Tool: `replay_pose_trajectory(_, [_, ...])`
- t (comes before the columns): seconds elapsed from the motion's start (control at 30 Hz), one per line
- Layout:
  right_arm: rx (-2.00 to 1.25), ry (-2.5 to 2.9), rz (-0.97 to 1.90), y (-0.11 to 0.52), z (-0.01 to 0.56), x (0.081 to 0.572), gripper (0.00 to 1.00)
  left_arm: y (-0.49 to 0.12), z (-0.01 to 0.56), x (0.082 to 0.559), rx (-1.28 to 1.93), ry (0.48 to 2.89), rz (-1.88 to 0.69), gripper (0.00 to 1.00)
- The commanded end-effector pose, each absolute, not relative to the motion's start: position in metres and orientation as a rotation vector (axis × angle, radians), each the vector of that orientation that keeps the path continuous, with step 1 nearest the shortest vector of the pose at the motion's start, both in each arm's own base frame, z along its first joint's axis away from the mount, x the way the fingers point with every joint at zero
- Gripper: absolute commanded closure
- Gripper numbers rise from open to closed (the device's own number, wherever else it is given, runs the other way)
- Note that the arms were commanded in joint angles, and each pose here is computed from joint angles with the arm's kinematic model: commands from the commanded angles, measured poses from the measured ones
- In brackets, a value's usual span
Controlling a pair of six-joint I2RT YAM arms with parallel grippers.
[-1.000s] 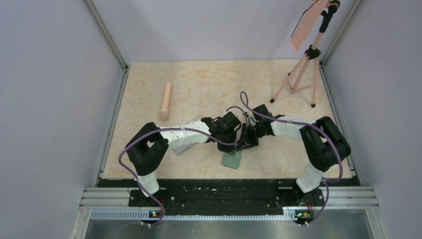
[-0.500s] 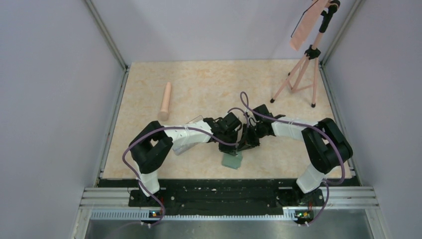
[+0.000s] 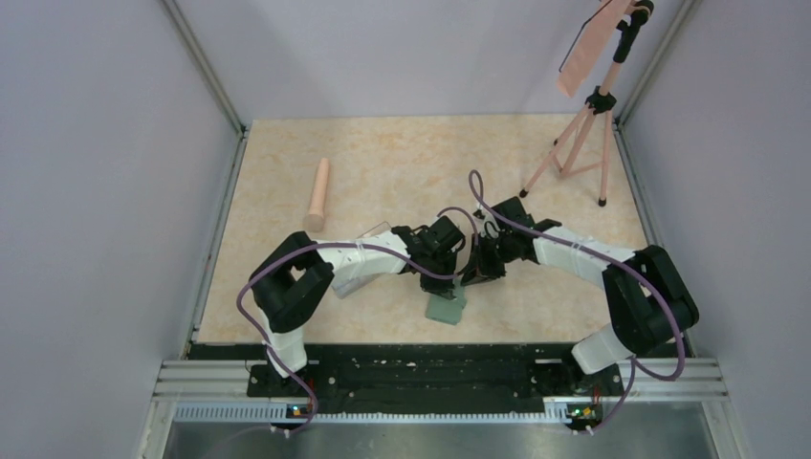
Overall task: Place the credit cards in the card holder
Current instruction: Close the card holder at the center of the board.
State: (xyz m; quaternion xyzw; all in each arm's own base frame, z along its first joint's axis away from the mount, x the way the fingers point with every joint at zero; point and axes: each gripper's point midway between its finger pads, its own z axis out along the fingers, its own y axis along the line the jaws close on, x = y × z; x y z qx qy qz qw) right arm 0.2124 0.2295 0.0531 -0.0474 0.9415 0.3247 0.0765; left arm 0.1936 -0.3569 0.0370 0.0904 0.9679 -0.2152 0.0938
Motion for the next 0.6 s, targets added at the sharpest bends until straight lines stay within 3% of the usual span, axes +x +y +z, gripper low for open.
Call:
replay_pose_trajectory(0.0, [-0.188, 2.789, 1.012, 0.232, 0.063, 0.206, 1.00, -0.356, 0.046, 0.206, 0.257, 2.821, -0.609, 1.00])
replay_pose_trajectory(0.57, [-0.200, 2.779, 1.061, 0.240, 0.065, 0.200, 1.00, -0.360, 0.077, 0.211, 0.258, 2.729, -0.698, 1.00])
